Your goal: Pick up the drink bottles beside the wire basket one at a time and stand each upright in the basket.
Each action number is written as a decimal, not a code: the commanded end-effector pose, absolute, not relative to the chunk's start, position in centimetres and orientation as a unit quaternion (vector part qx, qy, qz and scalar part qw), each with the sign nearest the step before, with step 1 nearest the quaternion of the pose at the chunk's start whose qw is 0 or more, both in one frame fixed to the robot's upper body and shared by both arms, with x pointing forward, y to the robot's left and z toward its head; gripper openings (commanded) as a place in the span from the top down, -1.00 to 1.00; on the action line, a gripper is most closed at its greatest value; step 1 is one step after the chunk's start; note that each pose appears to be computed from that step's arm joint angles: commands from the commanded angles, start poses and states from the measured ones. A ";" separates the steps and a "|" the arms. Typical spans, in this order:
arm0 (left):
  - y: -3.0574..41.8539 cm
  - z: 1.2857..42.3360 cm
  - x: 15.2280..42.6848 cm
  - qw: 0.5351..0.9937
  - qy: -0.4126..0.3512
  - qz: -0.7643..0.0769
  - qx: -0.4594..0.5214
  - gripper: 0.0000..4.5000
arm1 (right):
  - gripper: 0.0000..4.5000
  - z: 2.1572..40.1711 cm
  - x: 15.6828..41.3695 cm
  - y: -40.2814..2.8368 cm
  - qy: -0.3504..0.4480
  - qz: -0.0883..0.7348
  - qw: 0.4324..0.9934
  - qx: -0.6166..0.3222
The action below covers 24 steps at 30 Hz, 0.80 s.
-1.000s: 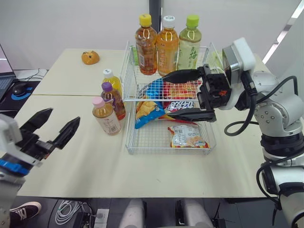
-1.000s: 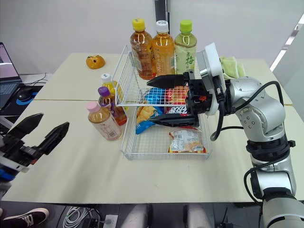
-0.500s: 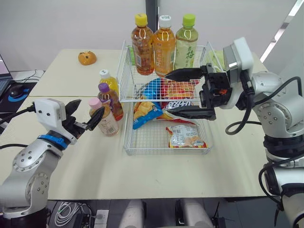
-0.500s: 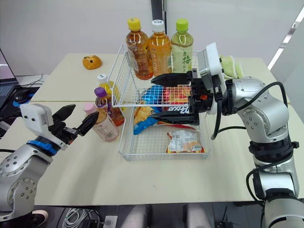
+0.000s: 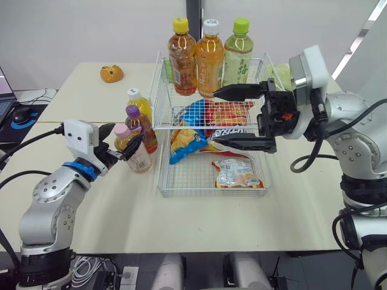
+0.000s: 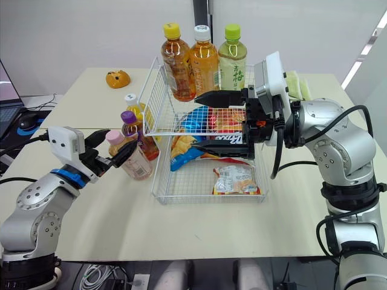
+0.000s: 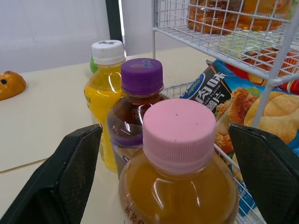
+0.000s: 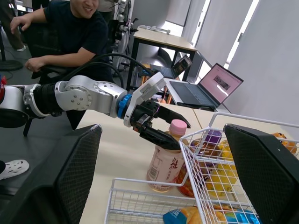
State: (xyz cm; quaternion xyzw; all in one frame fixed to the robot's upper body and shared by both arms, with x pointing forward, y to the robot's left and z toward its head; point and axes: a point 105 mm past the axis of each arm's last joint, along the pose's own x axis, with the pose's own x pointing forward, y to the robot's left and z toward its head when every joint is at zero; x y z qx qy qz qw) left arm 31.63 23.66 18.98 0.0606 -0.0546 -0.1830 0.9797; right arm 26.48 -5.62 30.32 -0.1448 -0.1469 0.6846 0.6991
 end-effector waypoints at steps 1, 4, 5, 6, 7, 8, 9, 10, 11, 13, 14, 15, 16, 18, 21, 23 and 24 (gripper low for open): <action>23.1 20.6 31.7 0.974 -0.091 -0.196 0.070 -0.91 | -1.00 31.2 25.8 -5.9 -0.168 0.679 0.698 -0.153; 23.0 20.7 31.8 0.973 -0.093 -0.201 0.069 -0.58 | -1.00 31.2 25.8 -6.0 -0.167 0.678 0.700 -0.153; 23.0 20.7 31.8 0.973 -0.093 -0.201 0.069 -0.44 | -1.00 31.2 25.8 -6.0 -0.167 0.677 0.700 -0.152; 23.0 20.7 31.8 0.973 -0.093 -0.202 0.068 -0.29 | -1.00 31.2 25.8 -6.0 -0.166 0.677 0.701 -0.153; 23.0 20.7 31.9 0.972 -0.094 -0.203 0.068 -0.14 | -1.00 31.2 25.8 -6.1 -0.166 0.677 0.701 -0.152; 23.0 20.7 31.9 0.972 -0.094 -0.203 0.067 0.00 | -1.00 31.3 25.8 -6.1 -0.166 0.677 0.701 -0.152; 23.0 20.7 31.9 0.972 -0.094 -0.203 0.067 0.15 | -1.00 31.3 25.7 -6.1 -0.166 0.677 0.701 -0.152; 23.0 20.7 31.9 0.972 -0.094 -0.203 0.066 0.29 | -1.00 31.3 25.7 -6.1 -0.166 0.677 0.701 -0.152; 23.0 20.6 32.0 0.973 -0.093 -0.203 0.065 0.39 | -1.00 31.3 25.7 -6.0 -0.166 0.677 0.701 -0.151; 23.0 20.5 31.9 0.973 -0.091 -0.202 0.062 0.39 | -1.00 31.3 25.7 -6.0 -0.166 0.677 0.700 -0.151; 23.1 20.5 31.9 0.973 -0.090 -0.201 0.061 0.39 | -1.00 31.3 25.7 -6.0 -0.166 0.677 0.700 -0.151; 23.1 20.4 31.9 0.974 -0.089 -0.201 0.061 0.39 | -1.00 31.3 25.7 -6.0 -0.166 0.677 0.701 -0.151; 23.2 20.4 31.8 0.974 -0.089 -0.200 0.061 0.39 | -1.00 31.3 25.7 -6.0 -0.166 0.677 0.701 -0.151; 23.4 20.4 31.7 0.974 -0.088 -0.198 0.061 0.39 | -1.00 31.2 25.7 -6.0 -0.166 0.677 0.701 -0.151; 23.8 21.3 31.1 0.973 -0.096 -0.200 0.057 0.39 | -1.00 31.2 25.8 -6.1 -0.164 0.675 0.704 -0.150; 24.0 22.2 30.6 0.971 -0.106 -0.208 0.054 0.39 | -1.00 31.2 25.9 -6.3 -0.164 0.672 0.706 -0.149; 24.0 22.7 30.3 0.969 -0.109 -0.217 0.055 0.39 | -1.00 31.2 25.9 -6.4 -0.164 0.671 0.708 -0.148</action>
